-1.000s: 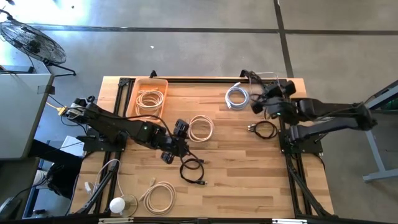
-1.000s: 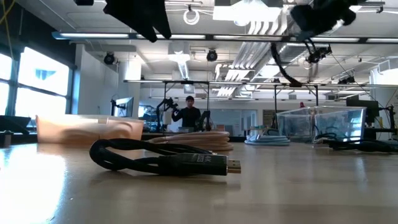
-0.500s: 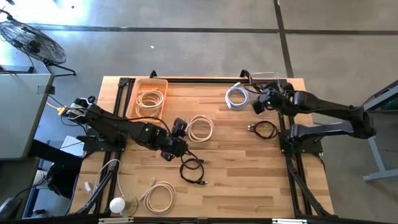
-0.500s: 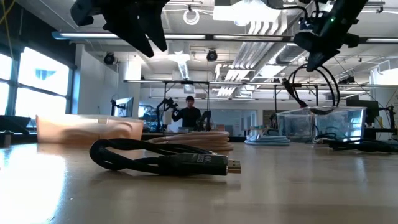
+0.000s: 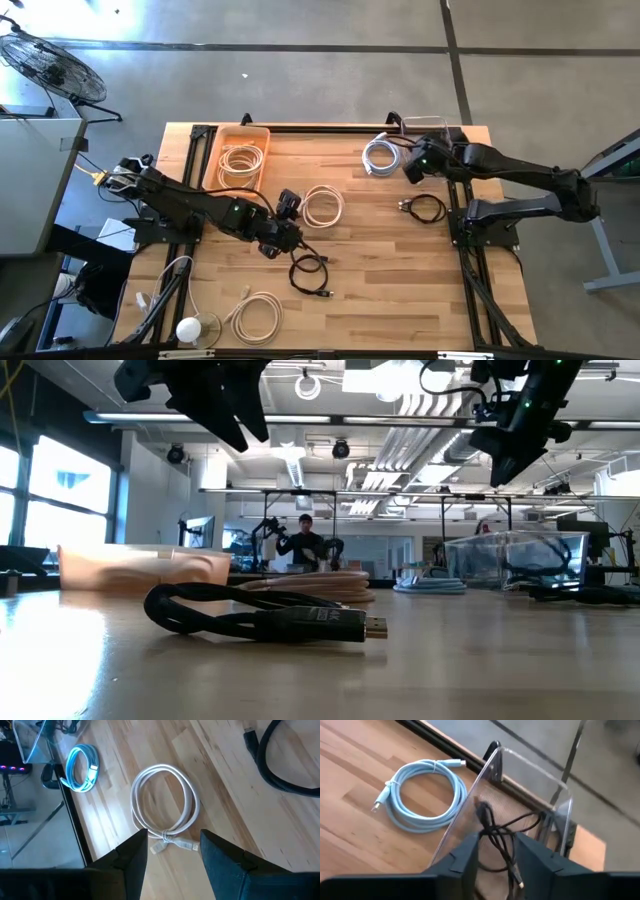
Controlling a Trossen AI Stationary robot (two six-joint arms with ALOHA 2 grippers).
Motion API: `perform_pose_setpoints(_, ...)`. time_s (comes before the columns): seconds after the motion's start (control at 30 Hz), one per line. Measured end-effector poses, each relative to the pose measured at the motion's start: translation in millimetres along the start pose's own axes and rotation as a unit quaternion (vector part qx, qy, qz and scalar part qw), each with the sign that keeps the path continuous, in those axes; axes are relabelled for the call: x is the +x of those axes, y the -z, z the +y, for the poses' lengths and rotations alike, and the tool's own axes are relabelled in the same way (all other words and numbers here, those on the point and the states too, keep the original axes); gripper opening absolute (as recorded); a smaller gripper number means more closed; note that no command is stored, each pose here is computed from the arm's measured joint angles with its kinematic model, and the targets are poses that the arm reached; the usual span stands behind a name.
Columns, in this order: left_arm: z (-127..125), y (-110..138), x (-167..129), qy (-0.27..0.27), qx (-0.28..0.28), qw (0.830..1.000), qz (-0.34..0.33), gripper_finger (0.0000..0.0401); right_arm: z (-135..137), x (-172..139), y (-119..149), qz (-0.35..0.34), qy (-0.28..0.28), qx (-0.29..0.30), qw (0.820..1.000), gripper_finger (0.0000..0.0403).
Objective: Sort HDMI cables
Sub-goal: Put the black HDMI cable into the transparent bin
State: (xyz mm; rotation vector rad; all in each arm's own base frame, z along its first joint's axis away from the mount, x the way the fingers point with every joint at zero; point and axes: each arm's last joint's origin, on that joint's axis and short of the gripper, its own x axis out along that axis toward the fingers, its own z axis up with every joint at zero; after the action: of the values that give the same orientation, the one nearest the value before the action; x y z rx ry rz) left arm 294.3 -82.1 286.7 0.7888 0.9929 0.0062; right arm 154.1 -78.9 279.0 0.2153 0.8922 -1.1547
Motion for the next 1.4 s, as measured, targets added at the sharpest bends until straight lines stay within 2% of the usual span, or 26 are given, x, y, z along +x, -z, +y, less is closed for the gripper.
perform_pose_setpoints(0.2,0,1,0,0.001,0.002,1.0,0.003,0.0174,2,0,-5,-0.022,-0.01,-0.047,0.999,0.0184)
perform_pose_setpoints(0.27,0,1,0,0.002,0.002,1.0,0.004,0.0174,6,-1,-6,-0.017,-0.056,-0.061,0.996,0.0196)
perform_pose_setpoints(0.33,-1,2,0,0.004,0.005,1.0,0.008,0.0174,11,-2,-6,0.0,-0.139,-0.074,0.988,0.0202)
perform_pose_setpoints(0.4,-2,4,0,0.009,0.009,1.0,0.019,0.0174,17,-4,-6,0.027,-0.25,-0.079,0.965,0.0203)
perform_pose_setpoints(0.5,-3,8,0,0.015,0.007,0.999,0.036,0.0174,27,-12,-3,0.073,-0.394,-0.073,0.913,0.0204)
perform_pose_setpoints(0.57,-3,9,-1,0.017,0.001,0.999,0.043,0.0174,32,-19,4,0.118,-0.446,-0.076,0.884,0.0204)
perform_pose_setpoints(0.6,-4,10,-1,0.017,0.0,0.999,0.044,0.0174,34,-22,8,0.137,-0.455,-0.081,0.876,0.0204)
perform_pose_setpoints(0.67,-4,10,-1,0.018,-0.003,0.999,0.046,0.0174,37,-27,17,0.167,-0.451,-0.095,0.872,0.0204)
perform_pose_setpoints(0.73,-4,10,-1,0.018,-0.01,0.999,0.046,0.0174,38,-31,25,0.192,-0.434,-0.103,0.874,0.0204)
perform_pose_setpoints(0.87,-4,10,-1,0.018,-0.012,0.999,0.045,0.0174,41,-38,36,0.22,-0.39,-0.094,0.889,0.0204)
perform_pose_setpoints(0.97,-4,10,-1,0.025,-0.012,0.999,0.043,0.0174,45,-44,42,0.214,-0.361,-0.093,0.903,0.0204)
perform_pose_setpoints(1.2,-5,10,-1,0.033,-0.023,0.998,0.042,0.0174,64,-50,56,0.153,-0.269,-0.138,0.941,0.0204)
perform_pose_setpoints(1.3,-5,10,-1,0.034,-0.022,0.998,0.045,0.0174,77,-48,62,0.141,-0.233,-0.172,0.947,0.0204)
perform_pose_setpoints(1.4,-5,11,-1,0.034,-0.02,0.998,0.047,0.0174,93,-43,71,0.151,-0.21,-0.208,0.943,0.0204)
